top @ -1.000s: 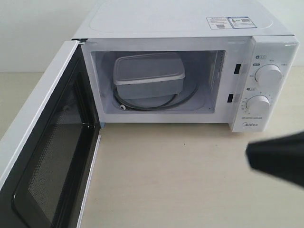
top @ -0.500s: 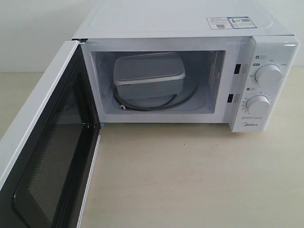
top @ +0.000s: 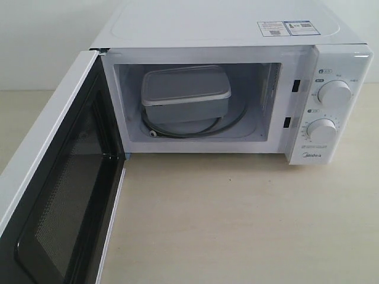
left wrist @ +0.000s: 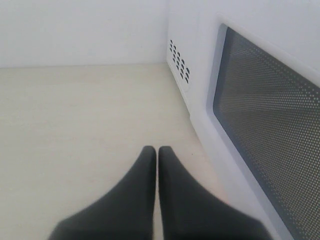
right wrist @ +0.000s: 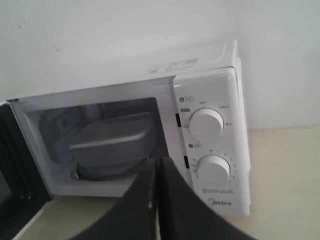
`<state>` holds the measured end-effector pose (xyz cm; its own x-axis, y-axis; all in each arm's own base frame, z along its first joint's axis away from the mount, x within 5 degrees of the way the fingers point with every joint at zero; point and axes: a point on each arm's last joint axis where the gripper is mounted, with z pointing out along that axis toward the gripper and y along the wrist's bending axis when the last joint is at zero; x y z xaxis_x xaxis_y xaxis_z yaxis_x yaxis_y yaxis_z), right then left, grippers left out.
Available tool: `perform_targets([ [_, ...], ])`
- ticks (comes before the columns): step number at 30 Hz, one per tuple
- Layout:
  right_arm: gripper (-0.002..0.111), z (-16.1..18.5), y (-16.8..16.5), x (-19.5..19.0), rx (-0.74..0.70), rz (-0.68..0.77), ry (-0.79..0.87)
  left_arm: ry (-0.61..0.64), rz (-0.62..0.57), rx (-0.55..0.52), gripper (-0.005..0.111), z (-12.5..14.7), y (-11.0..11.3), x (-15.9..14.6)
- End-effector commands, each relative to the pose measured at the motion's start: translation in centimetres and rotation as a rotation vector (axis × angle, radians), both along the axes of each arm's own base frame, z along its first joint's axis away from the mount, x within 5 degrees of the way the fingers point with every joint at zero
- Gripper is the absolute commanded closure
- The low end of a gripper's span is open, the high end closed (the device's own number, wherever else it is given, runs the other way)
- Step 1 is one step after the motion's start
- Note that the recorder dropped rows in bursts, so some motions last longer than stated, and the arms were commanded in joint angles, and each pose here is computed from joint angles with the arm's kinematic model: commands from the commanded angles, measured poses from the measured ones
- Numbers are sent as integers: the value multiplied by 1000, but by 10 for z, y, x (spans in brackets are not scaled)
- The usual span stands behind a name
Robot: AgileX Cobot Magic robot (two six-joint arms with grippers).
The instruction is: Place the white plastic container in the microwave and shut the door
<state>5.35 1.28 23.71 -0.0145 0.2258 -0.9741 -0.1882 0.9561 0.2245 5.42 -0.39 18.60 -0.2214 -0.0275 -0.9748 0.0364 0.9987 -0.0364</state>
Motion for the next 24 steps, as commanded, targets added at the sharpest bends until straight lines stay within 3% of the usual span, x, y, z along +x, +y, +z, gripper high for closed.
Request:
perform_targets([
  [1,108,-26,-2,2,-82,-26,41,-4,-6,0,103,0,0,0],
  [11,108,-40,-6,2,-234,-59,78,-4,-6,0,103,0,0,0],
  [24,108,-55,-9,0,-245,-73,249,-4,-6,0,103,0,0,0],
])
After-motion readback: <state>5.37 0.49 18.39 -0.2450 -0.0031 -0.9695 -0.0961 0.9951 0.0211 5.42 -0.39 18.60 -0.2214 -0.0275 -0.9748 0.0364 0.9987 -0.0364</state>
